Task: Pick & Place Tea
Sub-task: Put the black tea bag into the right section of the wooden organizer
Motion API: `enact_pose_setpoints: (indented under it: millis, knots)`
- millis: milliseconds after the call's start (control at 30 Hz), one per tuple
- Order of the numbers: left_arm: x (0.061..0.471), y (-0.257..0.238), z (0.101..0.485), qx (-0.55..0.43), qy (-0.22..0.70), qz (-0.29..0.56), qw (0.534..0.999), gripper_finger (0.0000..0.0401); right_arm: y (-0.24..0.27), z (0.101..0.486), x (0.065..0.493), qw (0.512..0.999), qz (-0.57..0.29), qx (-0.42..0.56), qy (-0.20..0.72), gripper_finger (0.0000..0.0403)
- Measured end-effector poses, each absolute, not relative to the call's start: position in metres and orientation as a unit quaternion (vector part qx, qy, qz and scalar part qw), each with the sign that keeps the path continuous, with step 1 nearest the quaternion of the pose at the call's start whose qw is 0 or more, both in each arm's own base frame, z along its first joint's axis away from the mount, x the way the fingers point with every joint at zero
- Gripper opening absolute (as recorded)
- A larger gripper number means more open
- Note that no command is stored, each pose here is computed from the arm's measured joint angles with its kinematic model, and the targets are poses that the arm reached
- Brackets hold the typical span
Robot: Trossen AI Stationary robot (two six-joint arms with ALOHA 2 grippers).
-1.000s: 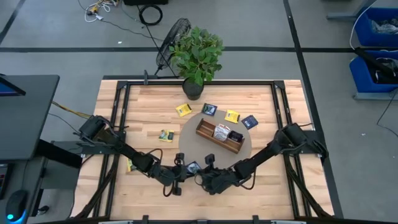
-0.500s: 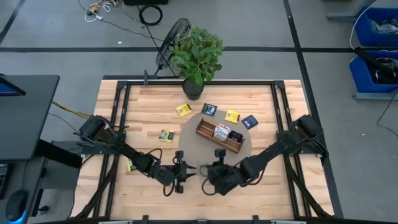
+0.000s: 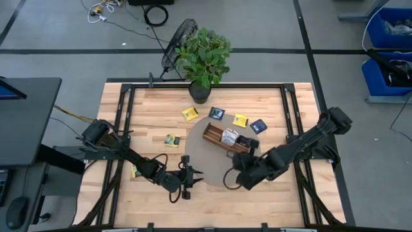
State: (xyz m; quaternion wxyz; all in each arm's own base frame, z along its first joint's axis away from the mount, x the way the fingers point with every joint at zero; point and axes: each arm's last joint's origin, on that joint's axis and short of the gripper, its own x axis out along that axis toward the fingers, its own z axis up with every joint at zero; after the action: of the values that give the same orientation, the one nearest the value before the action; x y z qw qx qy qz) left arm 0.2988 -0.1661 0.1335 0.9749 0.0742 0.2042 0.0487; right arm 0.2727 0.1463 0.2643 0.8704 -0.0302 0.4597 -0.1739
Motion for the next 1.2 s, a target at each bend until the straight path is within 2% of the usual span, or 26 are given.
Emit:
enact_pose_setpoints:
  millis: [367,767,967,1200]
  knots:
    - [0.299,-0.166,0.135,0.069,0.196,0.048,0.977,0.0111,0.099,0.271,0.258,0.802,-0.296,0.02,0.519,0.0]
    - [0.299,-0.167,0.135,0.069,0.196,0.048,0.977,0.011,0.082,0.269,0.265,0.784,-0.273,0.037,0.556,0.0]
    - [0.299,-0.167,0.135,0.069,0.196,0.048,0.977,0.011,0.078,0.246,0.267,0.783,-0.244,0.051,0.57,0.0]
    - [0.299,-0.167,0.135,0.069,0.196,0.048,0.977,0.011,0.065,0.22,0.26,0.759,-0.278,0.059,0.585,0.0]
